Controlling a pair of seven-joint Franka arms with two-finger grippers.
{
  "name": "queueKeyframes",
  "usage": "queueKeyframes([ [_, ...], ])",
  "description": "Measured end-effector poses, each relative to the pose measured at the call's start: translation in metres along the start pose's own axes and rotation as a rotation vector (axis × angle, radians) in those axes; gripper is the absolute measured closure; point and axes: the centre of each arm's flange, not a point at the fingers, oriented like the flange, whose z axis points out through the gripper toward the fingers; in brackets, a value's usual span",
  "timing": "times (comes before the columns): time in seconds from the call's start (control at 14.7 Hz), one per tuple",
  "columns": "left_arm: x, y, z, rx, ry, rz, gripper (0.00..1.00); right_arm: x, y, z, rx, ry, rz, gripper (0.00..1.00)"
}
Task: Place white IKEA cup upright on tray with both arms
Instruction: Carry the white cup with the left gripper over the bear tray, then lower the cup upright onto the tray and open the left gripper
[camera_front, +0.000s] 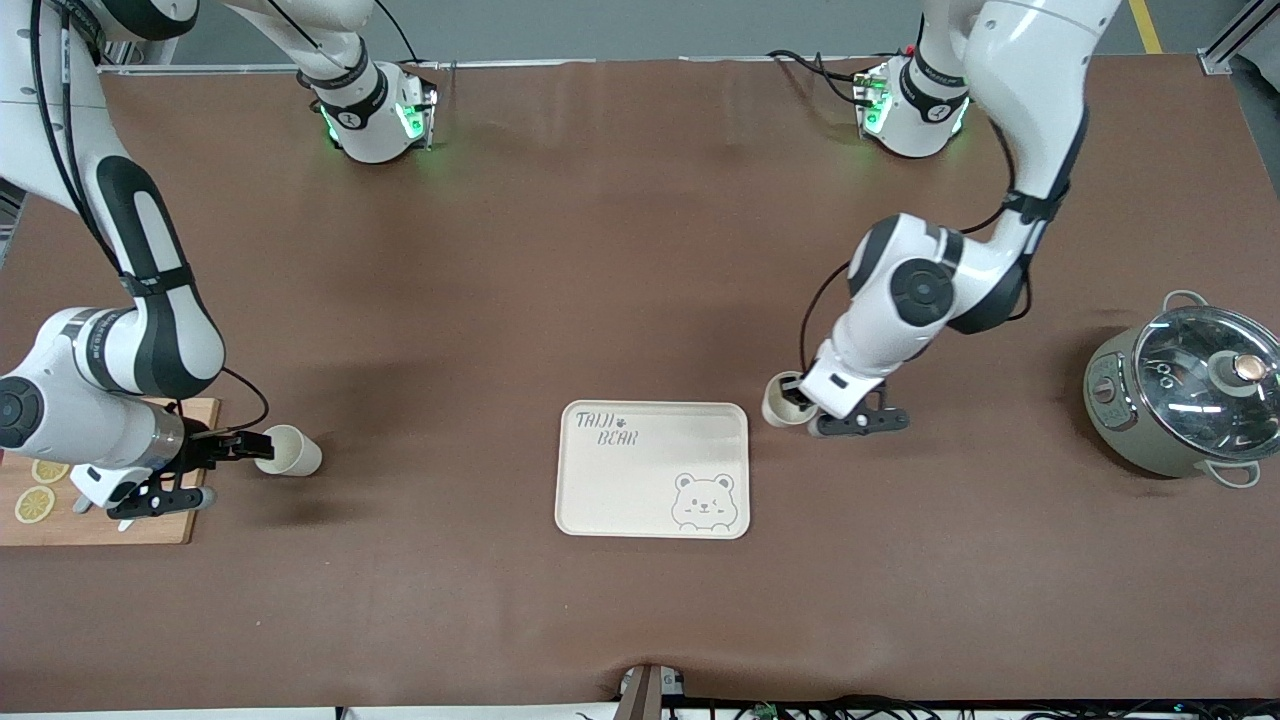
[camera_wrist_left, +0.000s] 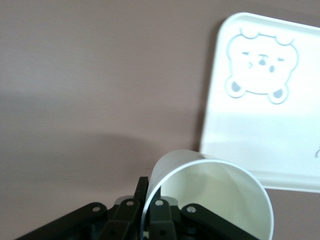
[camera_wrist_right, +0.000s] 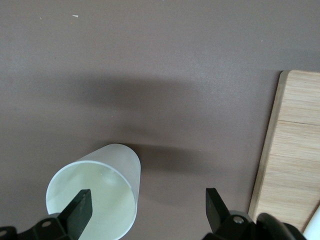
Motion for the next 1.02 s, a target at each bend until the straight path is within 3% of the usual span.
queueKeyframes([
  [0.48,-0.004,0.072,0.037,-0.011,0.015,-0.045,0.96,-0.001,-0.001,0.005,0.002,-0.004,-0.008,0.0],
  [1.02,0.012,0.09,0.047,-0.017,0.05,-0.015,0.96,-0.004,-0.003,0.014,0.002,0.004,-0.012,0.0],
])
